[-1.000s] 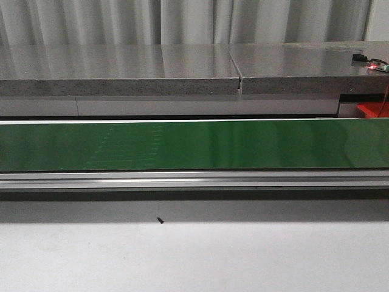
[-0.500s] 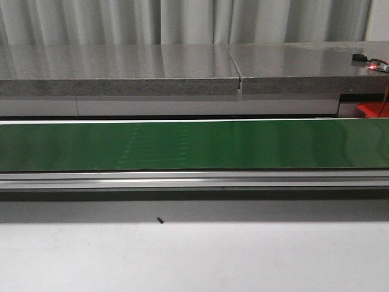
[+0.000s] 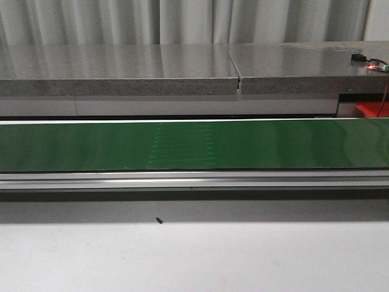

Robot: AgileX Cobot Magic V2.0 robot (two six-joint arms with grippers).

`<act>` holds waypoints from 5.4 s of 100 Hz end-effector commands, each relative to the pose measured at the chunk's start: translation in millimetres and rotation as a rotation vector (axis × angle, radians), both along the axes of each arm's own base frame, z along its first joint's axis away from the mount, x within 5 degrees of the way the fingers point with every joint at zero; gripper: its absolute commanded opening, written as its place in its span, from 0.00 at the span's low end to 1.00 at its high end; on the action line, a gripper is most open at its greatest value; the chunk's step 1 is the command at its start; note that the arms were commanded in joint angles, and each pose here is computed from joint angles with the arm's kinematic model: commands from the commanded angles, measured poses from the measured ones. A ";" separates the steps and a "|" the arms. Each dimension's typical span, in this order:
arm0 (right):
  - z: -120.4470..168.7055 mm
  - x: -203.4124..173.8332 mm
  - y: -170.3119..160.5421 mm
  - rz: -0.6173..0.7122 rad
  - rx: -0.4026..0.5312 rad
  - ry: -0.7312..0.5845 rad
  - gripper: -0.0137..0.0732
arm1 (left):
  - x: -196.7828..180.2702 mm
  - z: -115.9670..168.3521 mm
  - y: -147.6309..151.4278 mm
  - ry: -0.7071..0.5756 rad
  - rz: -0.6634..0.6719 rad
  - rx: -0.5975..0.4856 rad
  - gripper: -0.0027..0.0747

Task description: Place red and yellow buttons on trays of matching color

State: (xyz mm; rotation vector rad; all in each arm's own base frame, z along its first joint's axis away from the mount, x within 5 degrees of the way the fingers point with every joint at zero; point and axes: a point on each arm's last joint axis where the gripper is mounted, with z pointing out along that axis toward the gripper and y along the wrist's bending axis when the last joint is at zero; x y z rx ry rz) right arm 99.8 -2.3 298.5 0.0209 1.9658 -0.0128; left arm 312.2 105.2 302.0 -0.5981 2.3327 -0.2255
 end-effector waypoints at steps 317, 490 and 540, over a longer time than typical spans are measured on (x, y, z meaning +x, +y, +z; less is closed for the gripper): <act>14.9 2.7 -1.0 -0.006 -0.013 -0.101 0.08 | -11.9 41.7 -44.0 -0.056 -0.317 0.132 0.56; 25.7 3.6 -0.7 -0.005 -0.004 -0.132 0.08 | -220.9 49.5 -128.6 -0.455 -0.506 0.253 0.01; 64.7 72.5 18.6 0.125 0.009 0.142 0.27 | -221.2 49.3 -129.1 -0.453 -0.508 0.245 0.01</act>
